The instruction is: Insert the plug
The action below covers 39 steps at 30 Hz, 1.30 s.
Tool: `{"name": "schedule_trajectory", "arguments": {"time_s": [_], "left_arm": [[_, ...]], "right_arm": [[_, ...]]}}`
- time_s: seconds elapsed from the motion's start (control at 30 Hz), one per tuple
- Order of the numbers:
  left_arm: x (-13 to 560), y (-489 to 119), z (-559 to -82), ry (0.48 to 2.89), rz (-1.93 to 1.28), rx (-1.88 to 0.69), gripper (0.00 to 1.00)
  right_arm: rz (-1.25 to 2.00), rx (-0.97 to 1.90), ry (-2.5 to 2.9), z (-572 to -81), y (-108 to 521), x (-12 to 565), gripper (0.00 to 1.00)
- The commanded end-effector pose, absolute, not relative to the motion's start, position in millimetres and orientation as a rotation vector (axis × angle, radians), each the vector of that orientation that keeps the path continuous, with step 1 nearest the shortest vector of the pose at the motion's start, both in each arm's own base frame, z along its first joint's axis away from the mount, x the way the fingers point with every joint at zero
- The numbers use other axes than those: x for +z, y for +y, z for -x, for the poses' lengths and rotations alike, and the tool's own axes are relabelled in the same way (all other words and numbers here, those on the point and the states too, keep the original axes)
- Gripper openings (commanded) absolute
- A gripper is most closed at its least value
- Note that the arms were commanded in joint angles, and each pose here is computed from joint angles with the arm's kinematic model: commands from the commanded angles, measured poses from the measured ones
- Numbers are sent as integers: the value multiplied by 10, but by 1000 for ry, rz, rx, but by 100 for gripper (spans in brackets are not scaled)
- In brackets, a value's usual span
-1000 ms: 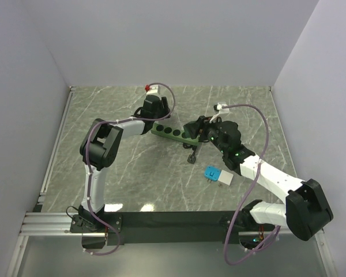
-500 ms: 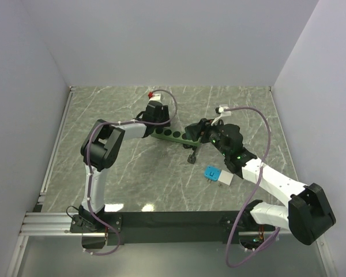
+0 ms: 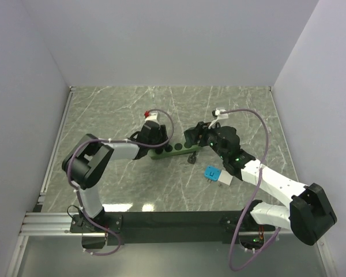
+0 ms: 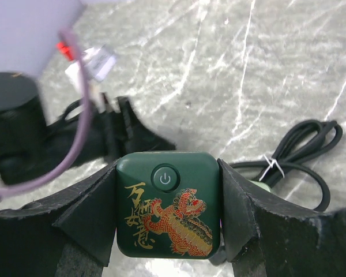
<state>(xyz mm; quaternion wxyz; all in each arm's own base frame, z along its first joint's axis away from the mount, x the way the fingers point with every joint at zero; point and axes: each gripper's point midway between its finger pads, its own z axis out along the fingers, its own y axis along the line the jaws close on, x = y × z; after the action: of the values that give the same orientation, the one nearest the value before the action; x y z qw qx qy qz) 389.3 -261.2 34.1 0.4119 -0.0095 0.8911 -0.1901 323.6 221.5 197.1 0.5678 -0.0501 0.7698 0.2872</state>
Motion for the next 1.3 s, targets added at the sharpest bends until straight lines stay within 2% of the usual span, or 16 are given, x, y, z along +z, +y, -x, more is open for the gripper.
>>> {"name": "schedule_trajectory", "arguments": {"time_s": [0.0,0.13,0.57,1.27], "left_arm": [[435,-2684,-3628,2221,65,-567,62],[457,-2644,-3384,2191,58,-578,62],[1137,-2515,-3200,1843,-63,-623,64],[914,-2939,-2930,1780,-365,-600,65]], "right_arm": [[112,614,1794,-3228,2223,2037,0],[124,559,1832,-3212,2231,1938,0],[117,431,1906,-3180,2099,1786,0],[146,433,1990,-3170,2239,1387,0]]}}
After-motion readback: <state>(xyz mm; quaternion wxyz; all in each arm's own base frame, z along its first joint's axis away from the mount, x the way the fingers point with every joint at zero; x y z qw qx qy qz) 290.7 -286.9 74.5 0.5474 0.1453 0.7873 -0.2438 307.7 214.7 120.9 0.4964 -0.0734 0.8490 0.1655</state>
